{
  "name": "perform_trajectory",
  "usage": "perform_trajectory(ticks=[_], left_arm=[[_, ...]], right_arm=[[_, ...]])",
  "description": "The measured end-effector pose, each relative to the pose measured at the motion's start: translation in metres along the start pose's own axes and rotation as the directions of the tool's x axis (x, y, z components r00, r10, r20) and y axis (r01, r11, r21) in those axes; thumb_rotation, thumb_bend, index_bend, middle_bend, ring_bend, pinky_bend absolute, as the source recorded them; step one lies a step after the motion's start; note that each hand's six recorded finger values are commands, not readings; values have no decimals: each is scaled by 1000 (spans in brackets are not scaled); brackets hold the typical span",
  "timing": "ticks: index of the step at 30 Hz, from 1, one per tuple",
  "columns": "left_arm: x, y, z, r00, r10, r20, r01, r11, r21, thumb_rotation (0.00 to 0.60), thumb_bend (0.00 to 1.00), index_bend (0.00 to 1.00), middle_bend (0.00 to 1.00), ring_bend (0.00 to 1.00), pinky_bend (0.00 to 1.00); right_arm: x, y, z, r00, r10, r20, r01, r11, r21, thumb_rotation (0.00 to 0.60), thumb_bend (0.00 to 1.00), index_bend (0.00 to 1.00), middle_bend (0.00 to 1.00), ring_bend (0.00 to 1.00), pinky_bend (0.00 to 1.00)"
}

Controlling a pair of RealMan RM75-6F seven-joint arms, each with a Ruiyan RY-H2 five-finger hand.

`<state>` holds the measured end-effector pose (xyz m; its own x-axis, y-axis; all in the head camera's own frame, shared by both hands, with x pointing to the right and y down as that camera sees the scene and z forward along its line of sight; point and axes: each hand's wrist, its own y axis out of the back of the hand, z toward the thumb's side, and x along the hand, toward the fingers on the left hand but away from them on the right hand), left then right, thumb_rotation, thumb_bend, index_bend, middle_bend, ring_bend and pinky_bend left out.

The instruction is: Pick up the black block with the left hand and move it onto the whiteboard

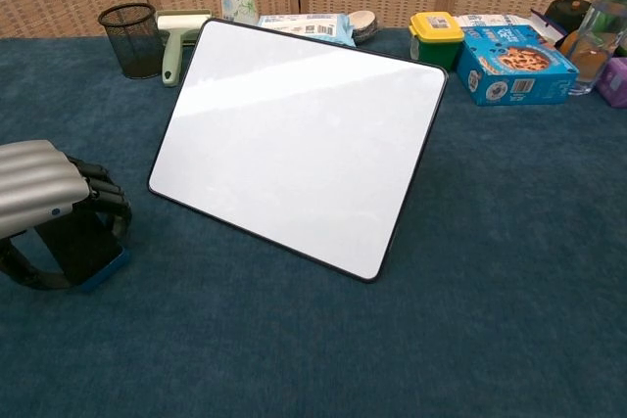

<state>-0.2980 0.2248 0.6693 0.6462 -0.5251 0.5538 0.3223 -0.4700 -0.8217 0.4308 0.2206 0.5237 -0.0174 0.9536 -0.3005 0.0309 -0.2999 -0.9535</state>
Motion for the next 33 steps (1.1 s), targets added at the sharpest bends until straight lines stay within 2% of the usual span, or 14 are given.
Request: perform_trajectory(ticks=[5,8,12,18,21,27,29,33], left_arm=[[1,21,2,995,95,7,-95,995,-30,600,276,516,468,332,464],[5,40,3,984,177,8,-177,983,-57,600,278,517,467,332,465],[14,64,3,961,276,6,-276,959,-60,600,279,526,475,338,470],[35,87,5,922,387,-9,-387,922,-28,600,280,534,482,345,474],[51,95,8,905,425,-13,-426,905,-9,600,279,534,482,344,474],[85,106,19,885,465,-20,-465,885,4,600,276,535,482,345,474],[96,109,22,884,467,-17,-467,884,13,600,270,535,482,345,474],[123,110,25,895,445,-29,-444,895,35,600,266,535,482,345,474]], right_arm=[[0,1,-1,1000,-2,0,2,1000,-6,600,0,45,0,0,0],[1,2,-1,1000,-3,-1,3,1000,-9,600,0,45,0,0,0],[1,3,-1,1000,-2,0,2,1000,-13,600,0,46,0,0,0],[1,2,-1,1000,3,-4,-3,1000,-18,600,0,46,0,0,0],[1,2,-1,1000,5,-6,-5,1000,-21,600,0,45,0,0,0],[1,2,-1,1000,10,-10,-10,1000,-24,600,0,45,0,0,0],[1,1,0,1000,15,-15,-15,999,-30,600,0,46,0,0,0],[2,3,-1,1000,17,-15,-18,999,-45,600,0,46,0,0,0]])
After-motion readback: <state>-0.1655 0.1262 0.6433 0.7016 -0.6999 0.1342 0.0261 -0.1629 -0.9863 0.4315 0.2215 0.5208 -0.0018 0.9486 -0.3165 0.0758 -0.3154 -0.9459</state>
